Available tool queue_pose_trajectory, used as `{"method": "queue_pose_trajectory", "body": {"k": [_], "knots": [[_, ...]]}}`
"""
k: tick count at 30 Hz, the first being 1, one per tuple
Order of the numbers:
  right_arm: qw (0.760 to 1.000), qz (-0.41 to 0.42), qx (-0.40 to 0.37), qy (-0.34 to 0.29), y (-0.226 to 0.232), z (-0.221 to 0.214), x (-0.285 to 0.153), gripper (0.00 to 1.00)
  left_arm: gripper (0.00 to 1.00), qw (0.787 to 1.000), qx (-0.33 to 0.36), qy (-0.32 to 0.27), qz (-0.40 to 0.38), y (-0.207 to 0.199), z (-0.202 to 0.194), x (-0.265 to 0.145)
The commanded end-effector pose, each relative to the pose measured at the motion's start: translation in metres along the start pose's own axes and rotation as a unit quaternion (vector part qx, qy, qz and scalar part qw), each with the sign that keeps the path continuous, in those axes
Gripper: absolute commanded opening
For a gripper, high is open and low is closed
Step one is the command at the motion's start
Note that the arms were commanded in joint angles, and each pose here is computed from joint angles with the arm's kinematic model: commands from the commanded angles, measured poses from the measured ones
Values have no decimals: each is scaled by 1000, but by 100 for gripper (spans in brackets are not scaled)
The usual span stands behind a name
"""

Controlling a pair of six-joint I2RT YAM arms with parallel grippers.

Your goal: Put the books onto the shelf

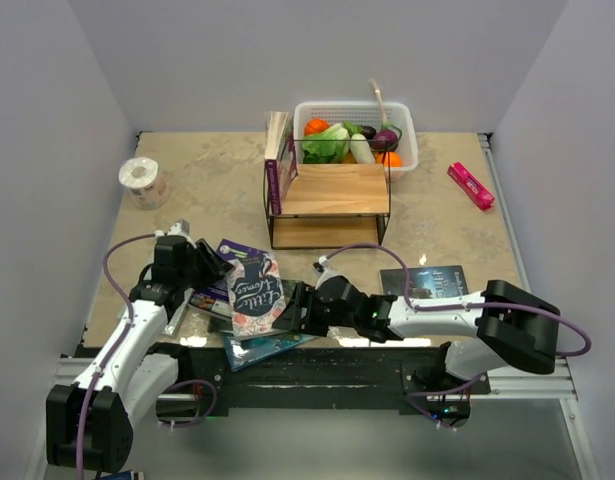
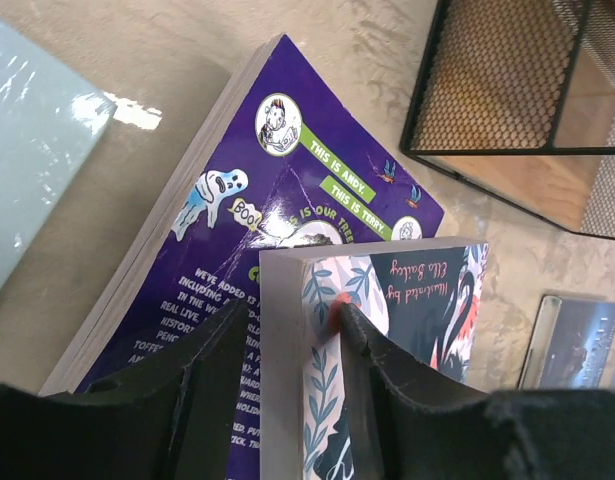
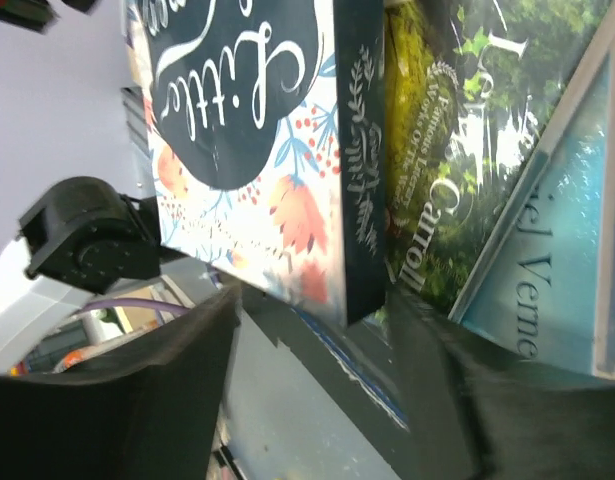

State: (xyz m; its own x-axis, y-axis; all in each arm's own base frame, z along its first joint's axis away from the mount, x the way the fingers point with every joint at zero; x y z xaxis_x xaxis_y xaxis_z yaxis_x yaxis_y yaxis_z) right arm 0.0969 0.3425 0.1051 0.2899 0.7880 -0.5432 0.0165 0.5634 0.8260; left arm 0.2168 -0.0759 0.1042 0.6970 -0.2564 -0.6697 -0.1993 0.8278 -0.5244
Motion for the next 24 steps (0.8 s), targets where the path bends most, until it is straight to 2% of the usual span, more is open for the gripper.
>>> {"method": "queue_pose_trajectory", "body": {"k": [1,8,12,16,19,24], "knots": [[995,-85,-41,-10,-27,3,0,72,47,1000,-4,17,-8,1,-8,3],[995,-70,-51,-42,-23,26,22,73,45,1000,-2,31,-3,4,-13,5],[991,-94,-53,-83,-27,46,26,74,45,999,-1,37,-4,4,-15,6],[991,-94,-47,-85,-33,61,37,75,44,999,2,45,-2,5,-19,8],[994,-65,-54,-64,-30,62,52,74,42,999,5,49,-2,4,-21,9],[996,68,-60,-21,-2,50,66,68,40,998,9,59,2,4,-27,11]]}}
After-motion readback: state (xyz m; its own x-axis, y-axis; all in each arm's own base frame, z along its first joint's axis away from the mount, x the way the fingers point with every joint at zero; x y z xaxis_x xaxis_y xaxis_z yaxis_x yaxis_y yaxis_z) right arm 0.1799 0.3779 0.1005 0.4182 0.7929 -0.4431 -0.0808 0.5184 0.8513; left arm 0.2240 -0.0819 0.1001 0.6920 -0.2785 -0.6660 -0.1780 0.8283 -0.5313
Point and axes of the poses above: each gripper's point midway between its finger pads, its own x axis out along the fingers, its own y axis along the line the jaws close on, z = x × y, the point moved 4 cm from there along -x, back along the fingers, and after that the axes turned 6 degrees about x, right-handed, at the moved point
